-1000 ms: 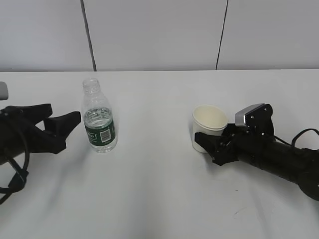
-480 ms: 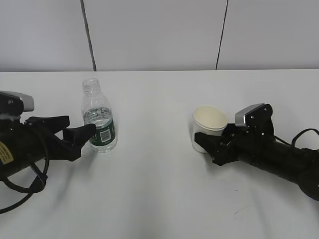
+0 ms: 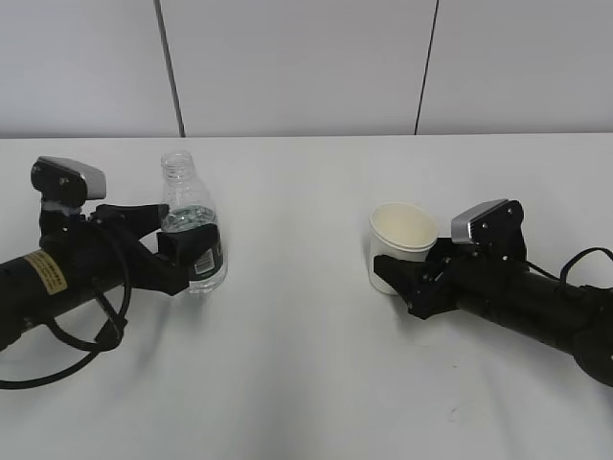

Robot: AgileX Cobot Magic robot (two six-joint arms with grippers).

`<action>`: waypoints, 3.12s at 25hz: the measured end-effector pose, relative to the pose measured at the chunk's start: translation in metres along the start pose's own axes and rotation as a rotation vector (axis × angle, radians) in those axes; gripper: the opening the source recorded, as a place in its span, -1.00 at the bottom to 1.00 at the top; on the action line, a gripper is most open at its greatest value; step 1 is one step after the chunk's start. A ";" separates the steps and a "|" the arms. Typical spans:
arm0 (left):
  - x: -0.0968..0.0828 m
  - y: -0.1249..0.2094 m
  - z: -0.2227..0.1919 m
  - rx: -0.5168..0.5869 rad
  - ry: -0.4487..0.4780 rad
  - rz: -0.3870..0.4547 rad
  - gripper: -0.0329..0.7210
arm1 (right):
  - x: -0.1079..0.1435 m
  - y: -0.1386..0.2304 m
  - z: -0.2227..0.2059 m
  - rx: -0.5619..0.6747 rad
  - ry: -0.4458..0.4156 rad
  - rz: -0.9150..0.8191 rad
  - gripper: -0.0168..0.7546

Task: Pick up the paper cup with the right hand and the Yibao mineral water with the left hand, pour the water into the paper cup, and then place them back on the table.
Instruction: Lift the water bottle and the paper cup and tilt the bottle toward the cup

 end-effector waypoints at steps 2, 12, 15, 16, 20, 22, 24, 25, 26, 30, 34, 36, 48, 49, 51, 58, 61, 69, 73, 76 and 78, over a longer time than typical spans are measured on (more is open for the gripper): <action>-0.002 0.000 -0.008 -0.007 0.011 -0.003 0.45 | 0.000 0.000 0.000 0.000 0.000 0.000 0.47; 0.002 -0.001 -0.020 -0.024 -0.011 0.007 0.42 | 0.000 0.000 0.000 0.000 -0.001 0.001 0.47; 0.001 -0.001 -0.020 -0.025 -0.010 0.007 0.32 | 0.000 0.000 0.000 0.000 -0.001 0.001 0.47; 0.001 -0.001 -0.020 -0.025 -0.010 0.007 0.29 | 0.000 0.000 0.000 0.000 -0.001 0.001 0.47; 0.001 -0.001 -0.020 -0.025 -0.008 0.006 0.23 | 0.002 0.001 0.000 0.004 -0.012 0.006 0.47; 0.001 -0.001 -0.020 -0.025 -0.008 0.006 0.21 | 0.004 0.001 0.000 0.009 -0.029 0.014 0.47; 0.001 -0.001 -0.020 -0.025 -0.008 0.006 0.18 | 0.006 0.002 0.000 0.014 -0.045 0.021 0.47; 0.001 -0.001 -0.020 -0.025 -0.008 0.006 0.17 | 0.007 0.002 0.000 0.015 -0.051 0.024 0.47; 0.001 -0.001 -0.020 -0.024 -0.008 0.006 0.16 | 0.008 0.002 0.000 0.016 -0.054 0.025 0.47; 0.001 -0.001 -0.020 -0.024 -0.008 0.007 0.16 | 0.011 0.003 0.001 0.021 -0.076 0.035 0.47; 0.001 -0.001 -0.020 -0.024 -0.008 0.007 0.14 | 0.014 0.004 0.001 0.029 -0.103 0.047 0.47; 0.001 -0.001 -0.020 -0.025 -0.010 0.009 0.10 | 0.016 0.005 0.001 0.031 -0.113 0.053 0.47; 0.000 -0.005 -0.019 -0.016 -0.007 -0.011 0.08 | 0.025 0.001 -0.004 0.039 -0.211 0.064 0.47; 0.001 -0.008 -0.018 -0.014 -0.008 -0.017 0.08 | 0.025 -0.001 -0.005 0.037 -0.221 0.063 0.47; 0.000 -0.013 -0.016 -0.006 -0.010 -0.045 0.09 | 0.027 -0.003 -0.007 0.036 -0.240 0.056 0.47; -0.001 -0.023 -0.010 0.064 -0.014 -0.121 0.10 | 0.047 -0.010 -0.020 0.027 -0.317 0.082 0.47; -0.001 -0.024 -0.007 0.099 -0.017 -0.149 0.10 | 0.055 -0.013 -0.025 0.022 -0.345 0.082 0.47; -0.001 -0.031 0.002 0.163 -0.024 -0.233 0.11 | 0.060 -0.021 -0.031 0.020 -0.394 0.064 0.47; 0.000 -0.031 0.005 0.195 -0.032 -0.280 0.11 | 0.063 -0.021 -0.032 0.035 -0.428 0.058 0.45; 0.001 -0.035 0.008 0.203 -0.040 -0.314 0.11 | 0.065 -0.021 -0.033 0.047 -0.452 0.062 0.45; 0.002 -0.039 0.010 0.205 -0.045 -0.339 0.11 | 0.066 -0.021 -0.033 0.052 -0.463 0.063 0.45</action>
Point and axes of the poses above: a point on each arm's last joint axis where the gripper is mounted, z pointing back along that axis away from the gripper, x along the wrist's bending axis when the last joint is at zero, y = z × x, the point moved 5 cm from there along -z, pointing out along that axis toward the gripper, and after that the axes turned 5 degrees about -z, right-handed, at the moved point
